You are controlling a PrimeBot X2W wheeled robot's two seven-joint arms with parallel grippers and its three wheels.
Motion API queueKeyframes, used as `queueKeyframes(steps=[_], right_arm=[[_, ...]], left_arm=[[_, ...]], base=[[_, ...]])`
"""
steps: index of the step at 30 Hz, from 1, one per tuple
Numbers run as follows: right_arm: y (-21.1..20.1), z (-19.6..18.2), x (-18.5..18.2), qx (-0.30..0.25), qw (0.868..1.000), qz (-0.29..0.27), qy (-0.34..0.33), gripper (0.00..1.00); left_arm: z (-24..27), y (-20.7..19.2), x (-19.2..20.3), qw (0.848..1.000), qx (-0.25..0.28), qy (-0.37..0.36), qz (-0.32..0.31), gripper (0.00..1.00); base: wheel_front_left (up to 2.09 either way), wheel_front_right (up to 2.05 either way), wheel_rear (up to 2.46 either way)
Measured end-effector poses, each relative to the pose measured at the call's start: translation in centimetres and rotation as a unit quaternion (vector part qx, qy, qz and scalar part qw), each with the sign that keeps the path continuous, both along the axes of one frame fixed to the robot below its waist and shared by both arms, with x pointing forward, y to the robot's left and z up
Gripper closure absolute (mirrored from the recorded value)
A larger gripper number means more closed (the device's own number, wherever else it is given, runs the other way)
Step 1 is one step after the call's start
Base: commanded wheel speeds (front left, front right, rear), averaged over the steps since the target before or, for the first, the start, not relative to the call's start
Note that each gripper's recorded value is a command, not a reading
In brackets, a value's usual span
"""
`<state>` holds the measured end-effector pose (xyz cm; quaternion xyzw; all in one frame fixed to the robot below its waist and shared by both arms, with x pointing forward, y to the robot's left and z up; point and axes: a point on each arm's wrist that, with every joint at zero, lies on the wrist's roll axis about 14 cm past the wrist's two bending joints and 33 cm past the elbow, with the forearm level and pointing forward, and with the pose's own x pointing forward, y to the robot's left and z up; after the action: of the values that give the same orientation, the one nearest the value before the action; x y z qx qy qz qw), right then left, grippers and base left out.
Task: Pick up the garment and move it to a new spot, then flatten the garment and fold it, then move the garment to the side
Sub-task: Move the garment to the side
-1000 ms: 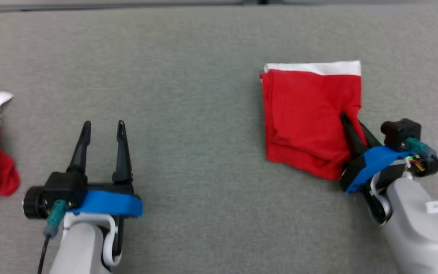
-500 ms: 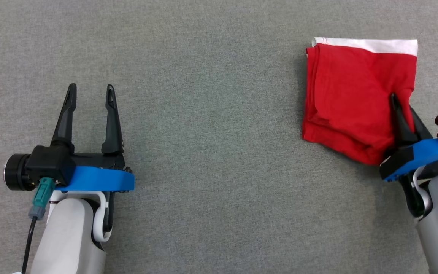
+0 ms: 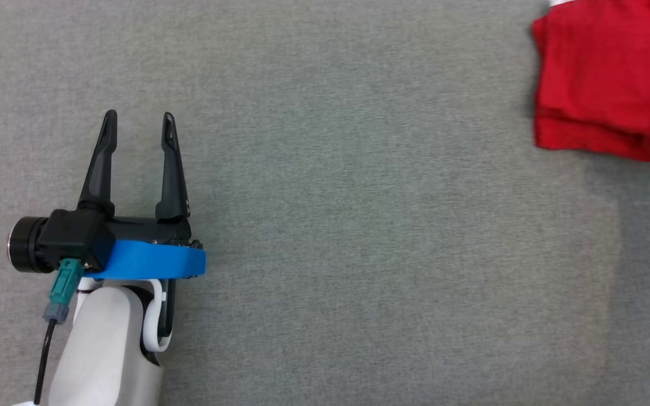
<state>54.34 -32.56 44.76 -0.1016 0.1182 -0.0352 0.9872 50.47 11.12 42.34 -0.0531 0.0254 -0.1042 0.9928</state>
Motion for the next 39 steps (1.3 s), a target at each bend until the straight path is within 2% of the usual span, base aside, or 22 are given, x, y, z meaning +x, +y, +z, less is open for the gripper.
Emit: queueKeyframes(steps=[11,18,19,20,21,27,31,39], right_arm=[[-6.0,-0.8,3.6,-0.072,0.995,-0.044,0.061,1.0],[-6.6,-2.2,5.5,-0.097,0.99,-0.051,0.091,1.0],[-6.6,-2.4,5.6,-0.101,0.989,-0.05,0.095,0.96],[-6.6,-2.5,5.8,-0.103,0.989,-0.05,0.095,0.58],[-6.7,-2.3,5.9,-0.104,0.989,-0.053,0.093,0.0],[-6.8,-1.5,5.7,-0.114,0.988,-0.055,0.089,0.0],[-6.5,1.0,5.5,-0.117,0.99,-0.052,0.054,0.0],[0.1,5.5,4.4,-0.064,0.997,0.008,-0.051,0.0]], left_arm=[[-1.0,2.4,0.0,0.999,0.006,0.009,0.031,0.0],[-1.6,3.7,-0.1,0.999,0.012,0.015,0.047,0.0],[-1.6,3.8,-0.1,0.999,0.012,0.016,0.048,0.0],[-1.7,3.8,-0.1,0.999,0.013,0.016,0.049,0.0],[-1.7,3.8,-0.1,0.999,0.013,0.016,0.05,0.0],[-0.8,3.9,-0.3,0.999,0.012,0.009,0.052,0.0],[0.5,4.2,-1.0,0.998,0.011,0.001,0.059,0.0],[2.8,5.9,-4.2,0.996,0.014,-0.008,0.083,0.0]], base=[[0.0,0.0,0.0],[0.0,0.0,0.0],[0.0,0.0,0.0],[0.0,0.0,0.0],[0.0,0.0,0.0],[0.0,0.0,0.0],[0.0,0.0,0.0],[0.0,0.0,0.0]])
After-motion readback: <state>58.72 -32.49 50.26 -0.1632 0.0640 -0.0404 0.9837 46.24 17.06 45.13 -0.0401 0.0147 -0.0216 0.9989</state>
